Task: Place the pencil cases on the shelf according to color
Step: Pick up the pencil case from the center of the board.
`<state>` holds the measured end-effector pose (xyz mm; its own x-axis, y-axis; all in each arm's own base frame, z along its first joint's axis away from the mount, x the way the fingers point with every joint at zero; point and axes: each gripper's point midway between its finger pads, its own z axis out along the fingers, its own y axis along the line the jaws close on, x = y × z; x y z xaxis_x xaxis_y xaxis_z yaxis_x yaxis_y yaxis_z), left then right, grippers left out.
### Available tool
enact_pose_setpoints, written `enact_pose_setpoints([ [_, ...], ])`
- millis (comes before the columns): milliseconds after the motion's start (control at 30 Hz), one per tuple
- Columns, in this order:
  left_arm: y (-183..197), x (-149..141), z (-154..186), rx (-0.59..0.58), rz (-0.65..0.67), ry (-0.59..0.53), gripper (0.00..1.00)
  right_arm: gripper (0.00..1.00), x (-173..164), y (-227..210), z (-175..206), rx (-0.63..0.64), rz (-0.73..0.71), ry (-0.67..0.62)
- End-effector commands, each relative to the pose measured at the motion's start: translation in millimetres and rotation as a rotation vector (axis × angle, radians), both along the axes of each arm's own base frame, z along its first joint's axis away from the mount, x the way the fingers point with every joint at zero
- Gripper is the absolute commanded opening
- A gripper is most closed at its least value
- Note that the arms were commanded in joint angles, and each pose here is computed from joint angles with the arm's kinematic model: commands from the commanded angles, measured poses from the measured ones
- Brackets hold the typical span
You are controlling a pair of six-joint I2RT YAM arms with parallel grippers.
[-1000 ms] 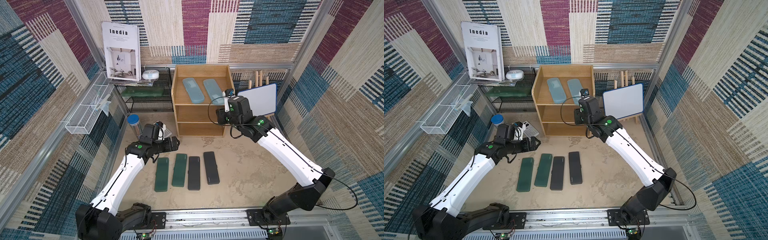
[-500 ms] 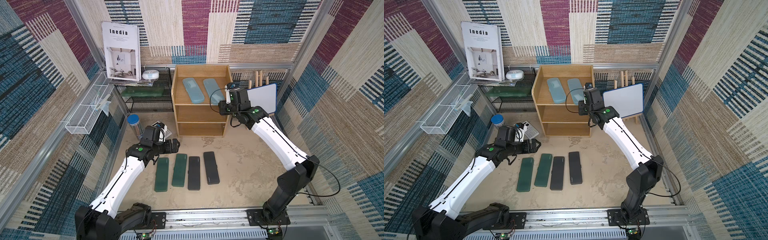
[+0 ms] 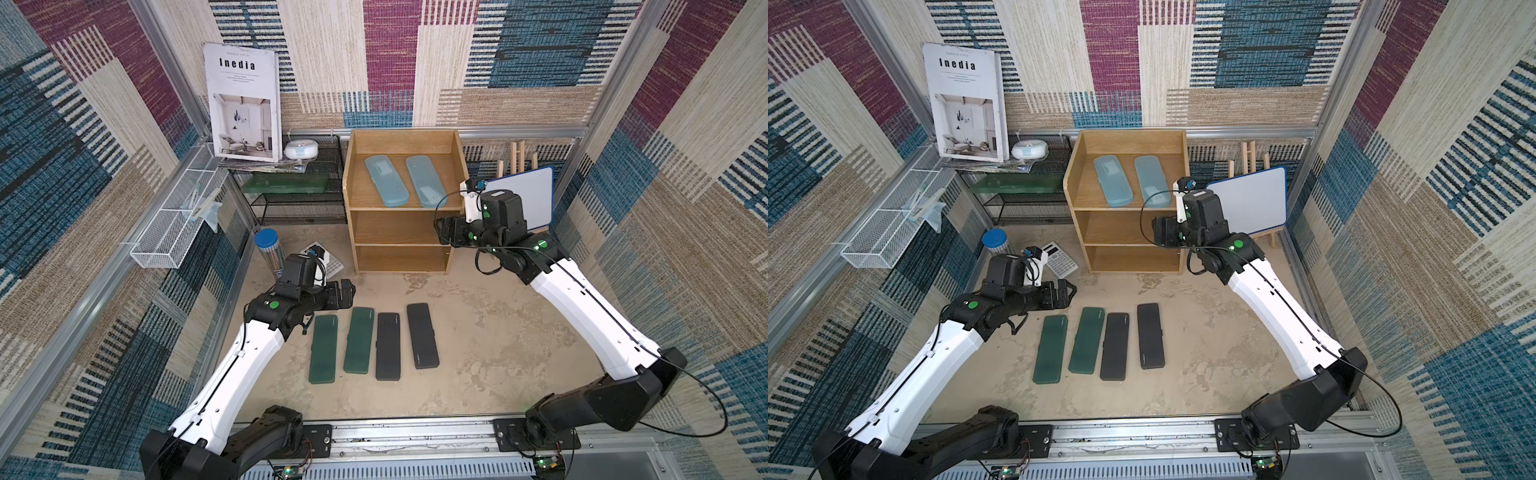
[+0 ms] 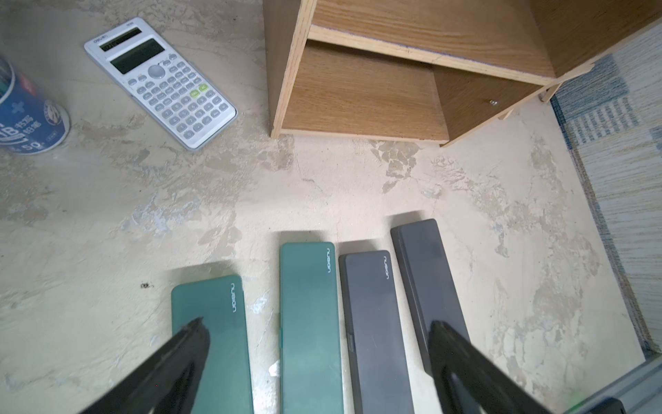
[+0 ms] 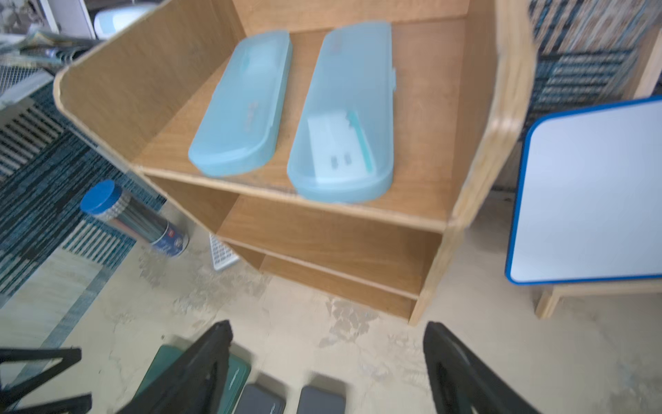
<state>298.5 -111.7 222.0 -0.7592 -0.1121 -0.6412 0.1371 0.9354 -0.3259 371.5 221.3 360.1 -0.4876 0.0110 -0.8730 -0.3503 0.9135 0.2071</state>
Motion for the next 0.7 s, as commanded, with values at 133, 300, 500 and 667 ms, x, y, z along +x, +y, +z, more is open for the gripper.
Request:
enact_pose_setpoints([
  [133, 14, -30, -32, 0.028, 0.042, 0.083, 1.0, 0.99, -59, 8, -52, 0.051, -0.015, 0.097],
  [300, 16, -32, -34, 0.026, 0.06, 0.097, 1.0, 0.99, -97, 15, -128, 0.036, -0.009, 0.286],
  [500, 25, -33, -32, 0.047, 0.098, 0.078, 1.0, 0.99, -132, 23, -211, 0.014, -0.005, 0.464],
  [667, 25, -32, -34, 0.055, 0.097, 0.086, 1.0, 0.99, -148, 35, -245, -0.029, 0.022, 0.541],
])
